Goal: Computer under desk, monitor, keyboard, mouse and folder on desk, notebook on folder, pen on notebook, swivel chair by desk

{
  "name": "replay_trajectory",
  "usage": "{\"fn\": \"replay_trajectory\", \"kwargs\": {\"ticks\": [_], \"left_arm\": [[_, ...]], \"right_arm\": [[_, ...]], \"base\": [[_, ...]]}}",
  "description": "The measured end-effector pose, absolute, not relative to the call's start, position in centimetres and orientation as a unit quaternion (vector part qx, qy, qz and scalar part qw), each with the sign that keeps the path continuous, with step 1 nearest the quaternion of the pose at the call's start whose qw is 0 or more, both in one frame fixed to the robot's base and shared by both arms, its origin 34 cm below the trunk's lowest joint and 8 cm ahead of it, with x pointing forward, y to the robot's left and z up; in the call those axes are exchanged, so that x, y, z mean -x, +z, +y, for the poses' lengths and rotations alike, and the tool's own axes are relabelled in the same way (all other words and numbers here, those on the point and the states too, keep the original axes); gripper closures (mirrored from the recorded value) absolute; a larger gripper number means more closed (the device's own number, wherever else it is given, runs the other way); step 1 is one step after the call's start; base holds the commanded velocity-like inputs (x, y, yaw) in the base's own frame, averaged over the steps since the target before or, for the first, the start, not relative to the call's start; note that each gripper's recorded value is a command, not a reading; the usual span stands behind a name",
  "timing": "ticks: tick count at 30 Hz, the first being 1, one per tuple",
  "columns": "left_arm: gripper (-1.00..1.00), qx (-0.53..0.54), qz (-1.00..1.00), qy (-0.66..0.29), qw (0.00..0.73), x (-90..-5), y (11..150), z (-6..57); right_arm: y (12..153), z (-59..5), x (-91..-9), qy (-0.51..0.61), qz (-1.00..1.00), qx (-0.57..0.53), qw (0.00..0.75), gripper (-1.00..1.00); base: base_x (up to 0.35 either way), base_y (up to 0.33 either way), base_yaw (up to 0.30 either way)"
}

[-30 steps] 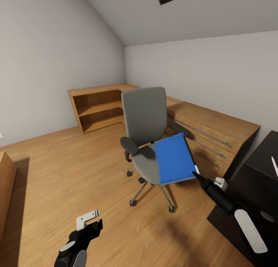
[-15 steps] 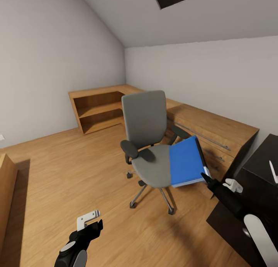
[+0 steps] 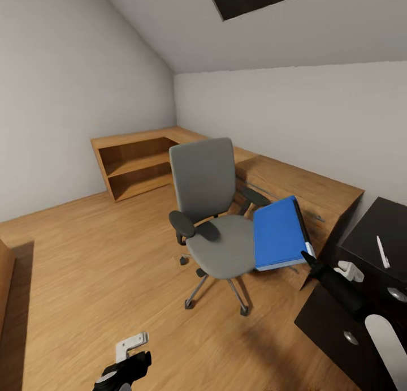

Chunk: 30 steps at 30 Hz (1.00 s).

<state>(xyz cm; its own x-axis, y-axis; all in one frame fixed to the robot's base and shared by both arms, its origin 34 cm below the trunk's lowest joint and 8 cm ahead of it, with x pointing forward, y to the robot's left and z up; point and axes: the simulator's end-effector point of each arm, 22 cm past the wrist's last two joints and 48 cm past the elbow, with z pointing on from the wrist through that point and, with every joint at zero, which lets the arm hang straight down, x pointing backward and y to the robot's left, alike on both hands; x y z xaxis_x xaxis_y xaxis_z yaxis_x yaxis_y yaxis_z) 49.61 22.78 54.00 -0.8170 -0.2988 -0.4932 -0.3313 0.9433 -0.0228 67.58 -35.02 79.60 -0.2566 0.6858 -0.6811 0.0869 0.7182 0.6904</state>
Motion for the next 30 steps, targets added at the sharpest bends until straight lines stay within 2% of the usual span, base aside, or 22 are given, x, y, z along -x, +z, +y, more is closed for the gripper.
{"fn": "replay_trajectory", "kwargs": {"ticks": [4, 8, 11, 17, 30], "left_arm": [[-1.00, 0.162, 0.965, 0.063, 0.194, -44.3, 49.0, 24.0], [-1.00, 0.180, 0.960, 0.102, 0.190, -39.9, 45.8, 26.4], [-1.00, 0.177, 0.964, 0.129, 0.152, -35.1, 43.2, 27.7], [-1.00, 0.184, 0.957, 0.123, 0.189, -36.5, 44.0, 28.4], [-1.00, 0.184, 0.956, 0.117, 0.197, -37.1, 46.5, 28.2]], "right_arm": [[80.6, -35.3, -67.6, 0.270, 0.743, -0.262, 0.554, 1.00], [81.5, -35.6, -67.7, 0.269, 0.742, -0.263, 0.555, 1.00], [82.1, -37.0, -67.4, 0.266, 0.741, -0.275, 0.552, 1.00], [83.1, -37.1, -66.9, 0.307, 0.736, -0.298, 0.524, 1.00], [86.7, -38.7, -66.0, 0.358, 0.715, -0.327, 0.503, 1.00]], "base": [[0.000, 0.000, -0.240], [0.000, 0.000, -0.255], [0.000, 0.000, -0.270], [0.000, 0.000, -0.274], [0.000, 0.000, -0.277]]}}
